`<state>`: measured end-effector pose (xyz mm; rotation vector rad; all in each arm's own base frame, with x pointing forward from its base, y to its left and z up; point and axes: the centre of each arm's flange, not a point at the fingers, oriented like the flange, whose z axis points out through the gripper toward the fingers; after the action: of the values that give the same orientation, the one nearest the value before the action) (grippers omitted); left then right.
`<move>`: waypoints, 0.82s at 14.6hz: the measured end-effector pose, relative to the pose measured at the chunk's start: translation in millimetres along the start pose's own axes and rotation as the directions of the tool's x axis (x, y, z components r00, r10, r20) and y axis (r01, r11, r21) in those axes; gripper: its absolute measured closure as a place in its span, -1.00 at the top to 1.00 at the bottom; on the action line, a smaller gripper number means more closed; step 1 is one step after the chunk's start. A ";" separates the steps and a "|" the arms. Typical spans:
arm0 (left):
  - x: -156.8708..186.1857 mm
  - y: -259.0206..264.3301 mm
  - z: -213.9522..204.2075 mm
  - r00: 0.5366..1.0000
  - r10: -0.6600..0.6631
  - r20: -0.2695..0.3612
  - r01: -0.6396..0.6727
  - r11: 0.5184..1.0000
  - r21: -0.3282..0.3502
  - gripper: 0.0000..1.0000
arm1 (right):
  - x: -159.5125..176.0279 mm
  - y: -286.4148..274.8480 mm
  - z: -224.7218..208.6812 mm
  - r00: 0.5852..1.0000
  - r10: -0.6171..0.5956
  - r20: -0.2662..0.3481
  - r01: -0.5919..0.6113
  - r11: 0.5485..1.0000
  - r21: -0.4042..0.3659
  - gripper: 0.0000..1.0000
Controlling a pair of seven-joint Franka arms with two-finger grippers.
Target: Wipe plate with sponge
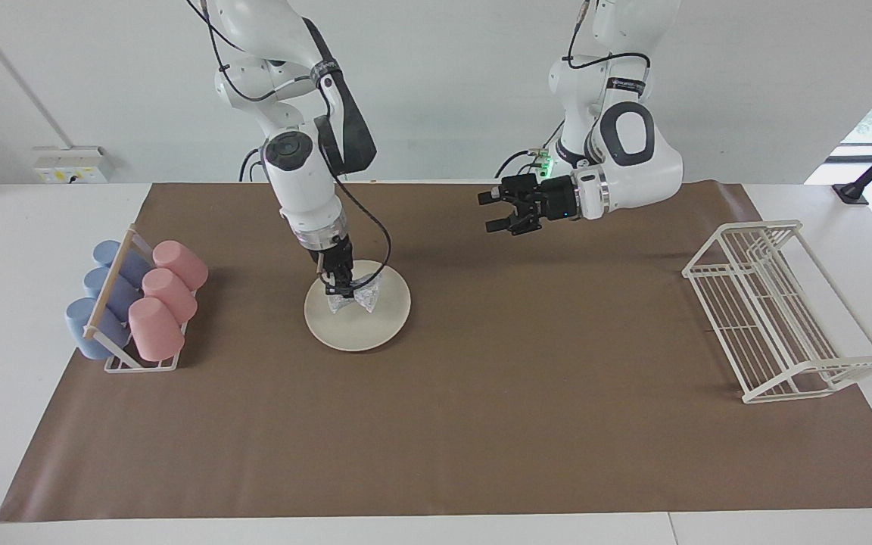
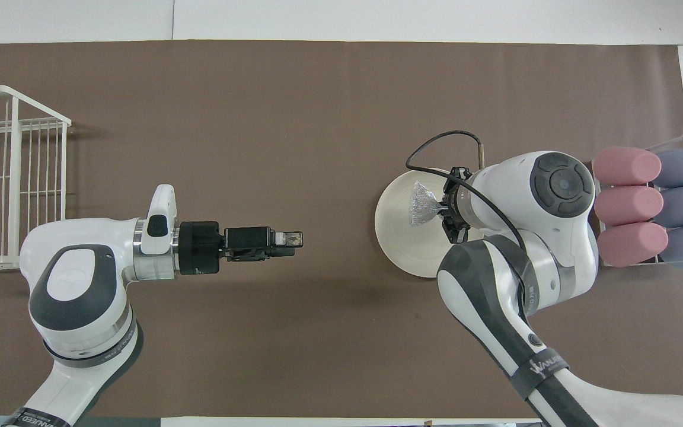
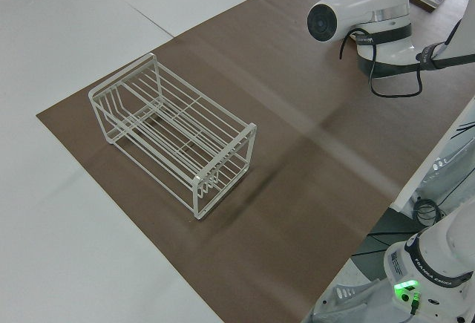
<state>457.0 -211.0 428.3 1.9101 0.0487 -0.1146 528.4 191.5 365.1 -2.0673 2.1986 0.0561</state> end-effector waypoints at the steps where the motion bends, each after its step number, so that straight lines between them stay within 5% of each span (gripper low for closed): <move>1: 4.4 8.8 -11.6 1.000 -0.011 -0.003 0.011 0.999 0.045 1.00 | 1.3 4.7 6.2 1.000 -0.010 -0.010 0.010 1.000 -0.010 -0.79; 6: 19.9 55.9 -73.3 0.998 -0.005 -0.068 0.025 0.957 0.289 1.00 | 12.6 16.9 25.5 0.999 -0.038 -0.017 0.038 0.999 0.036 -0.79; 12: 27.0 100.1 -132.7 0.993 0.006 -0.119 0.068 0.787 0.613 1.00 | 22.6 21.1 42.4 0.999 -0.048 -0.025 0.048 0.998 0.030 -0.79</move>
<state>500.3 -120.3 563.4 2.5798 0.1346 -0.0420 508.7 175.1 319.2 -2.1142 2.1481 -0.0067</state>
